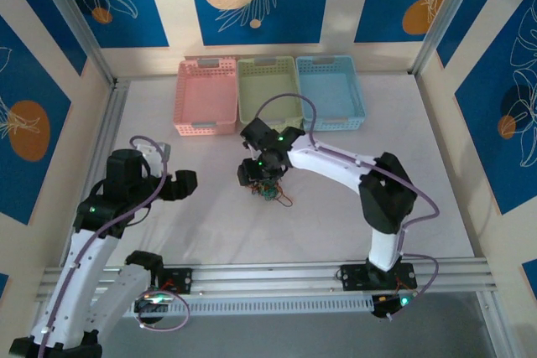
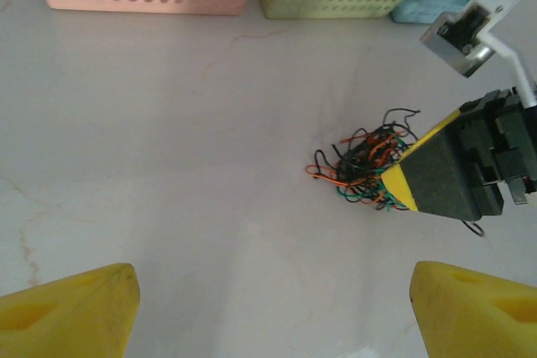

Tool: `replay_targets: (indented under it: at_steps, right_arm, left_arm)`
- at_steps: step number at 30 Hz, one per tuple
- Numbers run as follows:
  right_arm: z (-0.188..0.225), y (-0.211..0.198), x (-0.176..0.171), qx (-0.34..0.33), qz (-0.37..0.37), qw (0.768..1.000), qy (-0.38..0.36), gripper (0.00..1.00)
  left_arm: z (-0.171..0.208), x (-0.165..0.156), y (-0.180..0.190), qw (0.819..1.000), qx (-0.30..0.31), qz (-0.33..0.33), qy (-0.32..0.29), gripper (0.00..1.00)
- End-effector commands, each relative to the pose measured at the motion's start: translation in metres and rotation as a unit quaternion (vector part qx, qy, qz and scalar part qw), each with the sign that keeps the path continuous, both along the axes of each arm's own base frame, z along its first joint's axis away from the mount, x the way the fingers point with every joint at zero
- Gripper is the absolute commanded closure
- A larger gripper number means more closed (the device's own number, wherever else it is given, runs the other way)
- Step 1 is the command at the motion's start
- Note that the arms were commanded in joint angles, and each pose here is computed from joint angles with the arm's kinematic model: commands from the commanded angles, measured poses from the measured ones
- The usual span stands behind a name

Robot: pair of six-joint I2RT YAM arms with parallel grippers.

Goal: Untangle the cables

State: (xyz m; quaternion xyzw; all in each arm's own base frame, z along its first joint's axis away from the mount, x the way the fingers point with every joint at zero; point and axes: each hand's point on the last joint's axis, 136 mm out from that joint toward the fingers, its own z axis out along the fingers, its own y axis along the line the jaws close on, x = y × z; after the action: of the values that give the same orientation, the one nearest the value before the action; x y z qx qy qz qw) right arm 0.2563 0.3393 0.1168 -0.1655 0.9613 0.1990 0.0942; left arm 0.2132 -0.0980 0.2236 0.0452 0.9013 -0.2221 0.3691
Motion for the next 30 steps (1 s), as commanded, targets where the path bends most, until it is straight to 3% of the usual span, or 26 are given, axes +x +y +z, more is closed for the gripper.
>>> replay_targets:
  at_steps: [1, 6, 9, 12, 17, 25, 28, 30]
  right_arm:
    - [0.030, -0.006, -0.016, 0.043, 0.027, 0.999, -0.020, 0.45]
    - [0.032, -0.044, -0.018, 0.057, -0.003, 0.998, -0.019, 0.45]
    - [0.028, -0.066, -0.008, 0.073, -0.036, 0.997, -0.014, 0.45]
    - [0.019, -0.085, 0.009, 0.099, -0.082, 0.992, -0.002, 0.46]
    - [0.001, -0.095, 0.036, 0.138, -0.135, 0.981, 0.027, 0.49]
    - [-0.003, -0.068, 0.072, 0.157, -0.145, 0.977, 0.019, 0.50]
    - [-0.008, -0.058, 0.073, 0.160, -0.145, 0.976, 0.020, 0.50]
    - [-0.011, -0.049, 0.071, 0.162, -0.139, 0.977, 0.023, 0.50]
  left_arm:
    - [0.019, -0.001, -0.016, 0.999, -0.032, -0.038, -0.015, 0.16]
    - [0.039, -0.016, -0.029, 0.995, -0.071, -0.067, 0.002, 0.16]
    - [0.065, -0.023, -0.035, 0.990, -0.114, -0.074, -0.030, 0.14]
    - [0.068, -0.021, -0.040, 0.987, -0.142, -0.074, -0.029, 0.15]
    - [0.040, -0.005, -0.056, 0.980, -0.190, -0.065, -0.001, 0.19]
    - [-0.029, 0.022, -0.113, 0.982, -0.154, -0.095, 0.059, 0.21]
    - [-0.041, 0.024, -0.144, 0.974, -0.177, -0.126, 0.069, 0.22]
    - [-0.058, 0.028, -0.153, 0.976, -0.162, -0.124, 0.079, 0.22]
